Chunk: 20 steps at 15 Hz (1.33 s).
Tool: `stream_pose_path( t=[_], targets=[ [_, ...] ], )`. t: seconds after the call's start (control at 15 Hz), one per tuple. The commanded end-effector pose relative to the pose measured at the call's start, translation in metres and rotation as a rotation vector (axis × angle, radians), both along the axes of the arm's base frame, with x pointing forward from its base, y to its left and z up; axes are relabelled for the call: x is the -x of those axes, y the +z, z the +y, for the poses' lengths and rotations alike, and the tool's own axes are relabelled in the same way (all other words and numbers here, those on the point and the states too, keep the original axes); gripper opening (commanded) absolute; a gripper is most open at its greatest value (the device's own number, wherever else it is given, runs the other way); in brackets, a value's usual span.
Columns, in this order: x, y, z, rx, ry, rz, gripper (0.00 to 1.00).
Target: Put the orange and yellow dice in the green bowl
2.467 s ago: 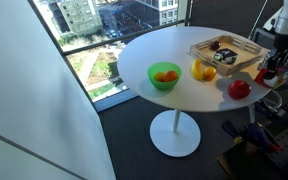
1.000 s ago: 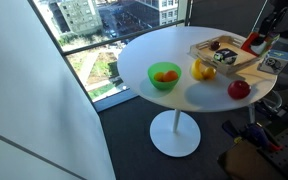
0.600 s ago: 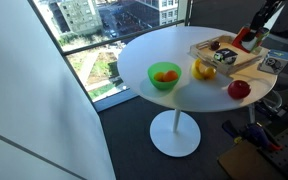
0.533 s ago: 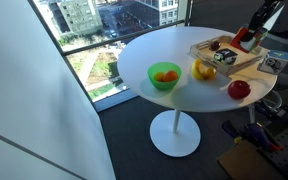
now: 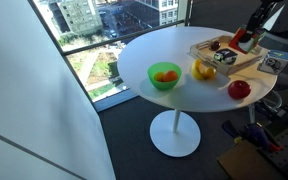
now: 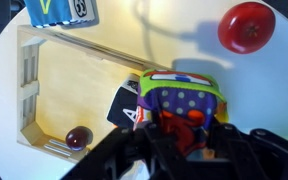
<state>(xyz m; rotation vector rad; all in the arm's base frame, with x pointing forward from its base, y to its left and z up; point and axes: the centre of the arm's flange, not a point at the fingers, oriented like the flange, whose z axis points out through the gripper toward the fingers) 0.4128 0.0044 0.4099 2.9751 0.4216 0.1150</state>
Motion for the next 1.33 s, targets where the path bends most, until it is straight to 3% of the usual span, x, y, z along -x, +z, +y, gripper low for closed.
stream_pose_path(
  t=[0.0, 0.27, 0.33, 1.27],
  targets=[
    [0.0, 0.0, 0.0, 0.0, 0.0, 0.0, 0.42],
    [0.0, 0.0, 0.0, 0.0, 0.0, 0.0, 0.42],
    [-0.002, 0.001, 0.002, 0.002, 0.003, -0.002, 0.17],
    [-0.043, 0.009, 0.062, 0.046, 0.107, -0.016, 0.17]
  ],
)
